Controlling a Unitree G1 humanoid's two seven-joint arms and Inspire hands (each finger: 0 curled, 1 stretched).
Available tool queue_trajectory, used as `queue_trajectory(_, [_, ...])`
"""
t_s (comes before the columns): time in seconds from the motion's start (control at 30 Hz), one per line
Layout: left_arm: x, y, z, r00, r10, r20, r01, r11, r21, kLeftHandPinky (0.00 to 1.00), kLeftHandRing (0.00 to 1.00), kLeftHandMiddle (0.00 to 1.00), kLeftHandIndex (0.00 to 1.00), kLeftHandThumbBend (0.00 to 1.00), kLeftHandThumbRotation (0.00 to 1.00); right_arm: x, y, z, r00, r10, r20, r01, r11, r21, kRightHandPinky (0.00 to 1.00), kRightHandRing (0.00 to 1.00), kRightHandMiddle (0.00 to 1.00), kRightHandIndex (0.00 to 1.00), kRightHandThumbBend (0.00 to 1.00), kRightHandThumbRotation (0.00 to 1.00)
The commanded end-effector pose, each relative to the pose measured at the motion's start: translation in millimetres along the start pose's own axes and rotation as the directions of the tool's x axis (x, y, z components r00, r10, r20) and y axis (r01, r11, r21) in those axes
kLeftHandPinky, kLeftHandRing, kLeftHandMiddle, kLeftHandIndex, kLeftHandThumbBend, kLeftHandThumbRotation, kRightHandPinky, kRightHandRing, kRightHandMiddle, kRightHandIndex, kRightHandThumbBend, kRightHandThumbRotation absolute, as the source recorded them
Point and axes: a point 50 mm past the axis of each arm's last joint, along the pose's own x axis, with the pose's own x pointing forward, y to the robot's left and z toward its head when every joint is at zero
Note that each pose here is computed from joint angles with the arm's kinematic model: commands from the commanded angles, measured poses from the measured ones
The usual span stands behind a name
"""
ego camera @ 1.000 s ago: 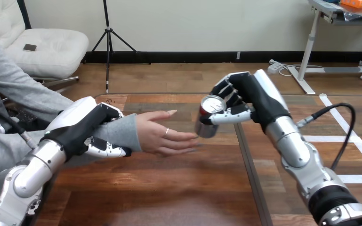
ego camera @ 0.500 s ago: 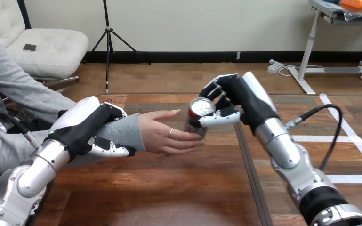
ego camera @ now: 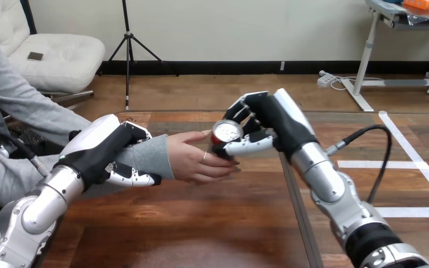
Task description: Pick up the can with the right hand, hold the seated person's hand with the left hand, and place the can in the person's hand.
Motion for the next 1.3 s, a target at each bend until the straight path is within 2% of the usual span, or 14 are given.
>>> queue_trajectory(0.0, [26.2,44.3,51.9,0.962,0.164,0.22,-0.166,0.986,-0.01,0.2,0.26,0.38,0.43,0.36,0.0,33.0,-22.8,79.2,0.96,-0.052,0.276,0.059,0.998,-0.017,0.34,0.36,0.41,0.45,0.68,0.0])
queue_trajectory(0.7, [25.8,40.8,49.1,0.965,0.159,0.21,-0.16,0.987,-0.014,0.17,0.22,0.32,0.42,0.37,0.0,35.4,-9.8,95.8,0.942,-0.018,0.335,0.021,1.0,-0.003,0.34,0.37,0.42,0.44,0.68,0.0])
queue_trajectory(1.27, [24.9,39.1,47.2,0.968,0.151,0.201,-0.152,0.988,-0.012,0.17,0.22,0.32,0.42,0.38,0.0,34.5,-7.1,105.1,0.925,-0.013,0.379,0.012,1.0,0.004,0.34,0.37,0.42,0.44,0.68,0.0])
